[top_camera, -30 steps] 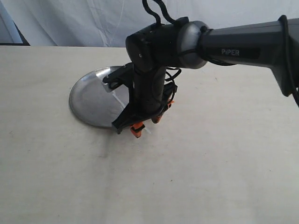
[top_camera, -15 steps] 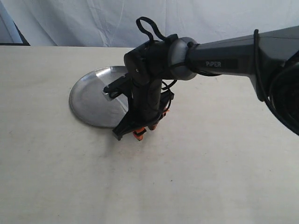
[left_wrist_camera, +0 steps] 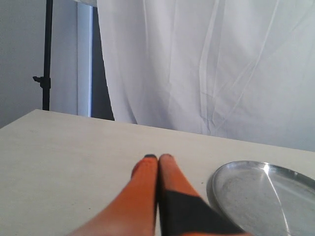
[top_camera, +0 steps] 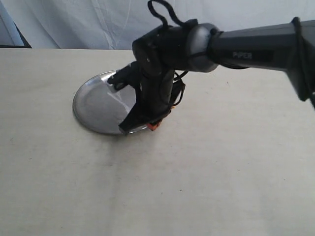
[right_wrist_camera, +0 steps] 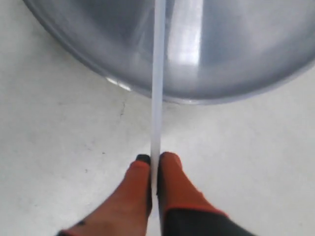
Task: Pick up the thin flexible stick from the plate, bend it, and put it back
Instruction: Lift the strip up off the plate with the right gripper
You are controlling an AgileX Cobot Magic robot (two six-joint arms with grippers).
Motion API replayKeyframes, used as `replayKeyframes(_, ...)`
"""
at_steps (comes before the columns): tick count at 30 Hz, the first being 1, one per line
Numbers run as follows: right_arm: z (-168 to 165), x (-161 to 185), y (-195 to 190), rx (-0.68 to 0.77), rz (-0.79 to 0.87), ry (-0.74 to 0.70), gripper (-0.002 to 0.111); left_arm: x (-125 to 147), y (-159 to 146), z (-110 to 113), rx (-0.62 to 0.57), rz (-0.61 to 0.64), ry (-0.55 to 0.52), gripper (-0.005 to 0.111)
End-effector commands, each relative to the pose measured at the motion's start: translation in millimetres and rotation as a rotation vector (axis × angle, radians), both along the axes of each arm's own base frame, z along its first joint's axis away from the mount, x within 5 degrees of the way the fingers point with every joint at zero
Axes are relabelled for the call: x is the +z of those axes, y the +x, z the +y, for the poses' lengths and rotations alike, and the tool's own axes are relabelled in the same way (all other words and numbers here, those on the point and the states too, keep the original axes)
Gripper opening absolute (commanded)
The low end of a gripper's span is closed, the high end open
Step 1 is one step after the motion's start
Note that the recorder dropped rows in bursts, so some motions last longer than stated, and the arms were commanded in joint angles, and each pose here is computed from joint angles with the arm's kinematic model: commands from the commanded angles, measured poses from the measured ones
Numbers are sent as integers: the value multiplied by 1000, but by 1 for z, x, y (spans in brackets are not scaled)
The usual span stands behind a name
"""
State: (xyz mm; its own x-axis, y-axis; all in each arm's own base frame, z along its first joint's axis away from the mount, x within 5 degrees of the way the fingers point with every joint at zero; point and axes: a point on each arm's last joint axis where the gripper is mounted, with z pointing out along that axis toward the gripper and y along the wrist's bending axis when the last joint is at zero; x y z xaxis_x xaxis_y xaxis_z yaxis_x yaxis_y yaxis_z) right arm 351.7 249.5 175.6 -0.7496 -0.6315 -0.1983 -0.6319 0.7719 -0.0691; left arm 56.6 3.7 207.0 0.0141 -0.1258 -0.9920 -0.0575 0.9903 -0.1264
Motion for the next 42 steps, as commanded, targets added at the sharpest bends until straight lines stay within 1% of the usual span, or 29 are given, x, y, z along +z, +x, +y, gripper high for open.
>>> replayKeyframes(1, -4, 51, -4, 12, -123, 67, -1, 0, 0, 0, 0, -9, -2, 0)
replayKeyframes(7, -15, 92, -18, 10, -188, 114, -1, 0, 0, 0, 0, -9, -2, 0)
replayKeyframes(12, -33, 123, -44, 6, -236, 168, -1, 0, 0, 0, 0, -9, -2, 0)
replayKeyframes(17, -55, 133, -82, -8, -257, 250, -1, 0, 0, 0, 0, -9, -2, 0)
replayKeyframes(21, -75, 133, -118, 0, -248, 311, -1, 0, 0, 0, 0, -9, -2, 0)
replayKeyframes(24, -84, 132, -142, 4, -220, 386, -1, 0, 0, 0, -1, -15, -2, 0)
replayKeyframes(26, -88, 131, -155, 14, -202, 442, -1, 5, 0, -1, -8, -69, 1, 0)
replayKeyframes(27, -89, 131, -161, 19, -193, 472, -1, 11, -1, -2, -16, -129, -1, 0)
replayKeyframes(28, -90, 132, -167, 22, -182, 502, -1, 17, -2, -2, -29, -209, -58, 0)
replayKeyframes(29, -90, 132, -171, 26, -173, 526, -1, 24, -4, -2, -49, -294, -188, 0)
replayKeyframes(31, -90, 133, -179, 47, -152, 583, -1, 37, -9, 2, -107, -459, -552, 0)
replayKeyframes(32, -90, 135, -182, 55, -146, 607, -1, 40, -11, 3, -137, -505, -682, 0)
replayKeyframes(34, -87, 136, -186, 63, -125, 656, -1, 40, -10, 3, -173, -504, -819, 0)
replayKeyframes(35, -86, 137, -187, 66, -118, 677, -1, 40, -10, 0, -192, -482, -825, 0)
replayKeyframes(36, -85, 138, -188, 74, -110, 704, -1, 41, -10, -2, -207, -462, -797, 0)
replayKeyframes(38, -81, 140, -192, 103, -87, 755, -1, 42, -10, -10, -253, -415, -668, 0)
replayKeyframes(39, -78, 142, -194, 131, -71, 787, -1, 44, -10, -14, -288, -394, -634, 0)
replayKeyframes(40, -75, 144, -196, 165, -54, 821, -1, 47, -11, -18, -339, -385, -634, 0)
replayKeyframes(41, -74, 146, -198, 194, -47, 850, -1, 51, -14, -24, -401, -384, -561, 0)
replayKeyframes(42, -71, 148, -200, 220, -43, 883, -1, 55, -16, -32, -466, -385, -461, 0)
